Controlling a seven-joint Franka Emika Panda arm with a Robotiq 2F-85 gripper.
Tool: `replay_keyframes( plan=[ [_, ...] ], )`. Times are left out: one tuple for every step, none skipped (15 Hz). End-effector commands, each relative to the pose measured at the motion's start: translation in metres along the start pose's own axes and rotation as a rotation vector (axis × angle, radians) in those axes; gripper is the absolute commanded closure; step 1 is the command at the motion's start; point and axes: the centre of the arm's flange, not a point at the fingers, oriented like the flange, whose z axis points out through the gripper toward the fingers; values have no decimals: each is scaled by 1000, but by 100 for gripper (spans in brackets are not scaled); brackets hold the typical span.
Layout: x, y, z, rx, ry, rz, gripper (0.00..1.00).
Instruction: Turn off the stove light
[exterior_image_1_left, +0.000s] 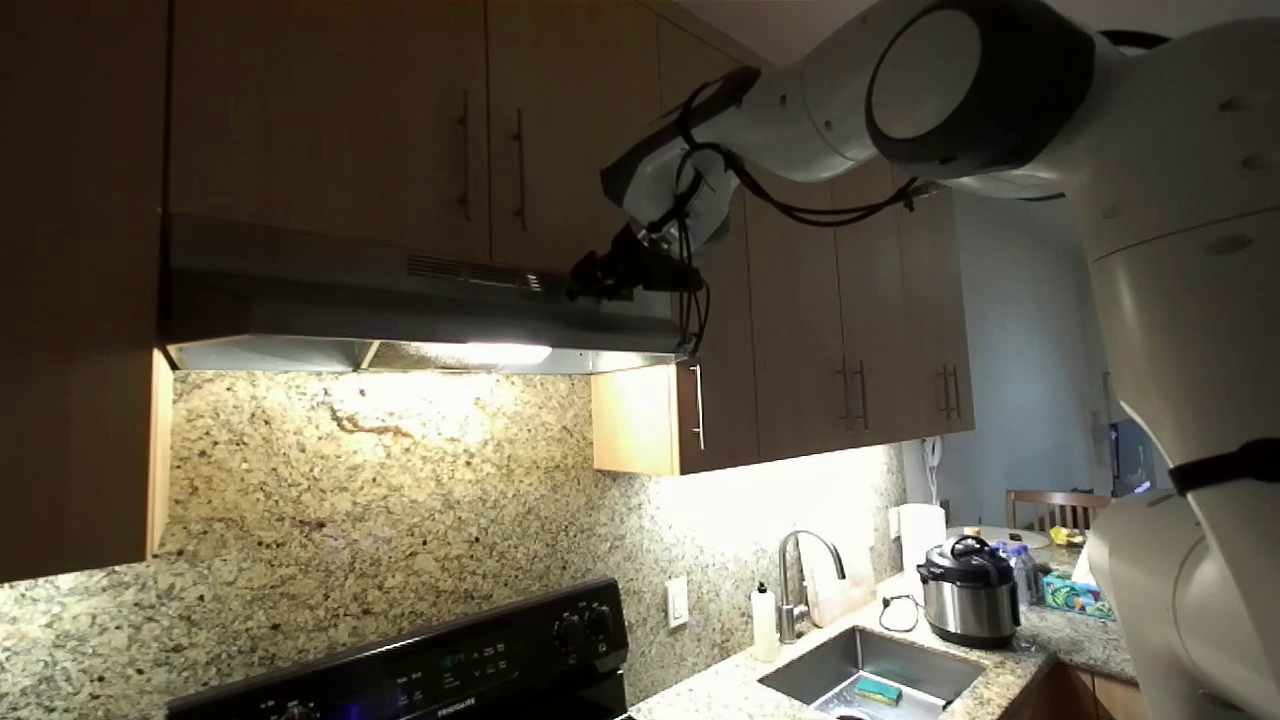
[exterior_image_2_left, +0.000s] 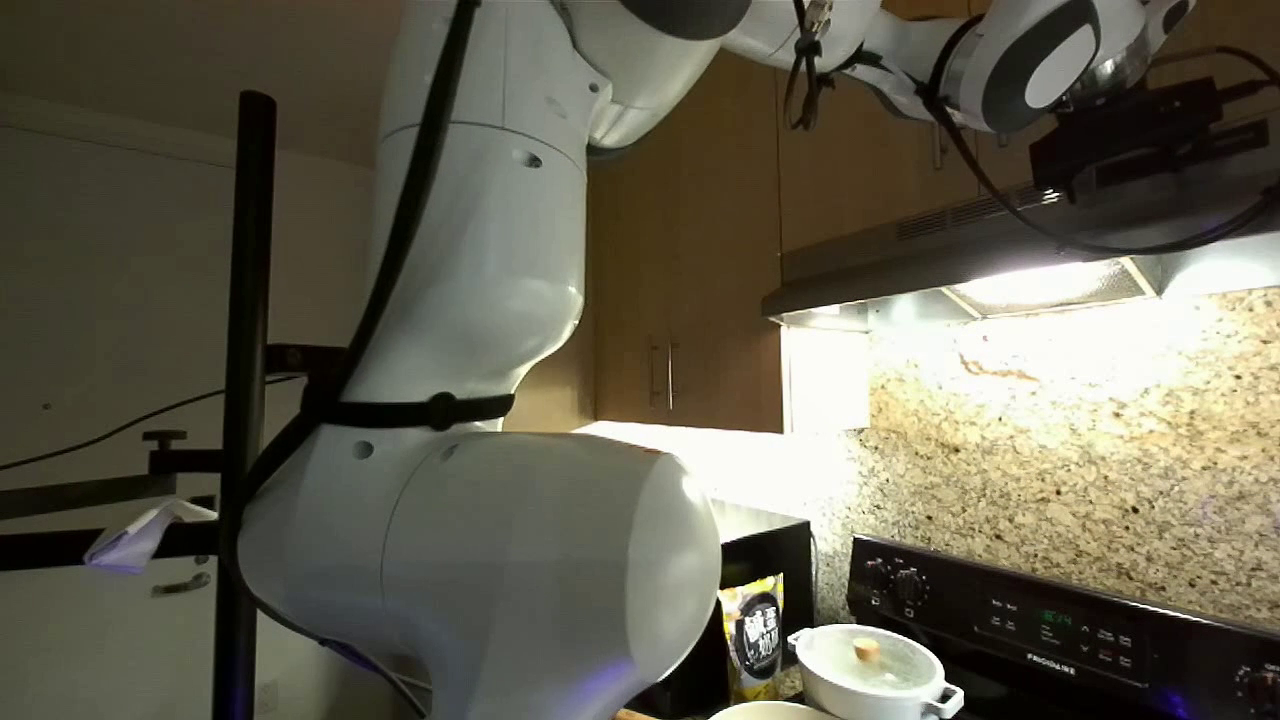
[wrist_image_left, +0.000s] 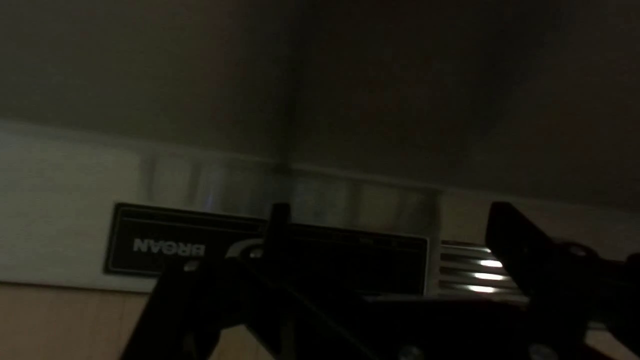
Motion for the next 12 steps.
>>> replay_keyframes(
  plan=[
    [15,18,15,5,5,-32,0],
    [17,19,15,3,7,-31,0],
    [18,21,16,0,2,-27,0],
    [18,22,16,-2,-2,-25,0],
    [18,24,16,-3,-6,-24,0],
    [19,24,17,-2,-8,-25,0],
    [20,24,16,-2,-5,-28,0],
    [20,25,15,-5,-6,-31,0],
    [21,23,13,-6,-4,-34,0],
    [22,22,13,-4,-1,-40,0],
    [23,23,11,-4,4,-43,0],
    [25,23,9,-5,11,-46,0]
  ],
)
